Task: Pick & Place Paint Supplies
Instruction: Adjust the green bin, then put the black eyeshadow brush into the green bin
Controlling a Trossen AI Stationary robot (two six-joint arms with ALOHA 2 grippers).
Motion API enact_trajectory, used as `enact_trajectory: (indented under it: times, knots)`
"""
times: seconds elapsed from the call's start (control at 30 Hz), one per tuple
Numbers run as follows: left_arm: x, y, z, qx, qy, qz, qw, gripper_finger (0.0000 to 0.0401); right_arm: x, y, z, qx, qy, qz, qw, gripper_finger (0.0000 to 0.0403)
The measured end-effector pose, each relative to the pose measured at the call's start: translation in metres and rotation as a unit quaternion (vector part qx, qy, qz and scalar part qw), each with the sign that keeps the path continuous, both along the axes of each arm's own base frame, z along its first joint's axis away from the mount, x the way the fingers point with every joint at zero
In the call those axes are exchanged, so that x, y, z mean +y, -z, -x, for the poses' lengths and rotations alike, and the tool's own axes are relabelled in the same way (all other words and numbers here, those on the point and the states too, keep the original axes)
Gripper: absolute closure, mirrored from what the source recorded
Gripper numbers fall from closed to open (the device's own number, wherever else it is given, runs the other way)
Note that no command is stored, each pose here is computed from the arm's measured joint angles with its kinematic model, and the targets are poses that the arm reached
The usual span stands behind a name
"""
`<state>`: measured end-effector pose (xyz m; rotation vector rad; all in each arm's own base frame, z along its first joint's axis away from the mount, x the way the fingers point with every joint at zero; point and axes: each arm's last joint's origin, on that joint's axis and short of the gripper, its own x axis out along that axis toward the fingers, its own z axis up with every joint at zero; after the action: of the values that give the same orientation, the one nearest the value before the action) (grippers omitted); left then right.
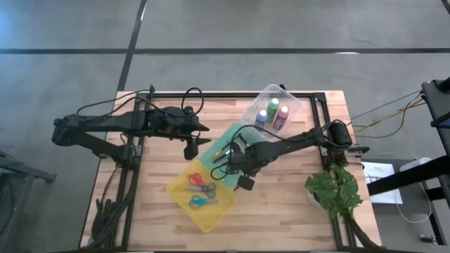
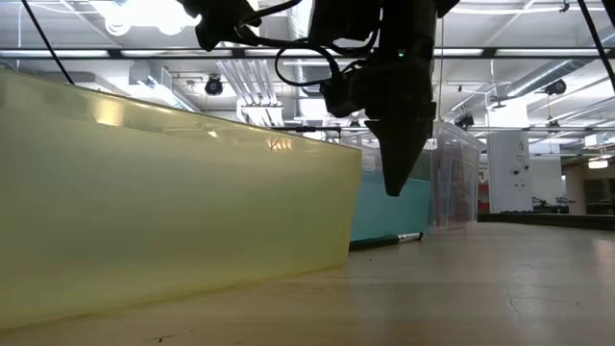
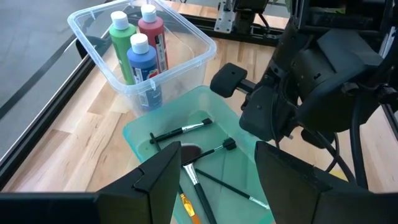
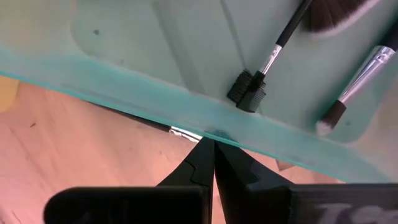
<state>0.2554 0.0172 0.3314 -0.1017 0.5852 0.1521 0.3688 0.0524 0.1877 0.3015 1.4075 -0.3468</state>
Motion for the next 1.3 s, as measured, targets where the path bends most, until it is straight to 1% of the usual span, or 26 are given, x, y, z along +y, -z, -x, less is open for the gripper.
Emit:
enact_trajectory:
  times: [0.13, 0.27, 0.4, 0.47, 0.6, 0.7, 0.77, 0.83, 0.97, 1.1, 1.13, 1.2, 1.3]
  knots:
    - [0.0, 0.0, 0.0, 0.0, 0.0, 0.0, 1.0, 0.0188, 0.004, -0.002, 0.003, 0.008, -0.004, 0.001, 1.0, 0.0395]
    - [0.0, 0.0, 0.0, 0.0, 0.0, 0.0, 1.0, 0.0188, 0.017, -0.012, 0.01, 0.002, -0.015, 0.005, 1.0, 0.0394]
    - [0.0, 0.0, 0.0, 0.0, 0.0, 0.0, 1.0, 0.0188, 0.033, -0.018, 0.024, -0.013, -0.014, 0.032, 0.999, 0.0394]
    - [0.0, 0.0, 0.0, 0.0, 0.0, 0.0, 1.0, 0.0188, 0.037, -0.018, 0.031, -0.027, -0.007, 0.037, 0.999, 0.0394]
    - [0.0, 0.001, 0.0, 0.001, 0.0, 0.0, 1.0, 0.0188, 0.034, -0.017, 0.046, -0.093, 0.015, 0.016, 0.995, 0.0394]
    - [0.0, 0.004, 0.0, 0.006, 0.0, 0.0, 1.0, 0.0188, 0.03, -0.022, 0.057, -0.166, 0.017, 0.002, 0.986, 0.0394]
    - [0.0, 0.008, 0.0, 0.012, 0.001, 0.001, 1.0, 0.0188, 0.029, -0.028, 0.067, -0.221, 0.0, -0.004, 0.975, 0.0394]
    - [-0.001, 0.011, 0.0, 0.015, 0.001, 0.005, 1.0, 0.0188, 0.027, -0.031, 0.079, -0.262, -0.016, -0.004, 0.965, 0.0394]
    - [-0.002, 0.015, 0.001, 0.019, 0.003, 0.005, 1.0, 0.0188, 0.019, -0.029, 0.106, -0.305, -0.043, -0.009, 0.951, 0.0394]
    - [-0.003, 0.014, -0.001, 0.008, 0.009, 0.008, 1.0, 0.0188, 0.017, -0.022, 0.124, -0.36, -0.091, -0.055, 0.927, 0.0394]
    - [-0.003, 0.013, -0.001, 0.002, 0.01, 0.008, 1.0, 0.0188, 0.017, -0.019, 0.128, -0.367, -0.098, -0.065, 0.923, 0.0394]
    - [-0.003, 0.012, -0.002, -0.004, 0.011, 0.007, 1.0, 0.0188, 0.016, -0.009, 0.134, -0.368, -0.098, -0.078, 0.922, 0.0394]
    - [-0.003, 0.012, -0.002, -0.005, 0.011, 0.007, 1.0, 0.0188, 0.012, 0.002, 0.139, -0.372, -0.069, -0.093, 0.921, 0.0394]
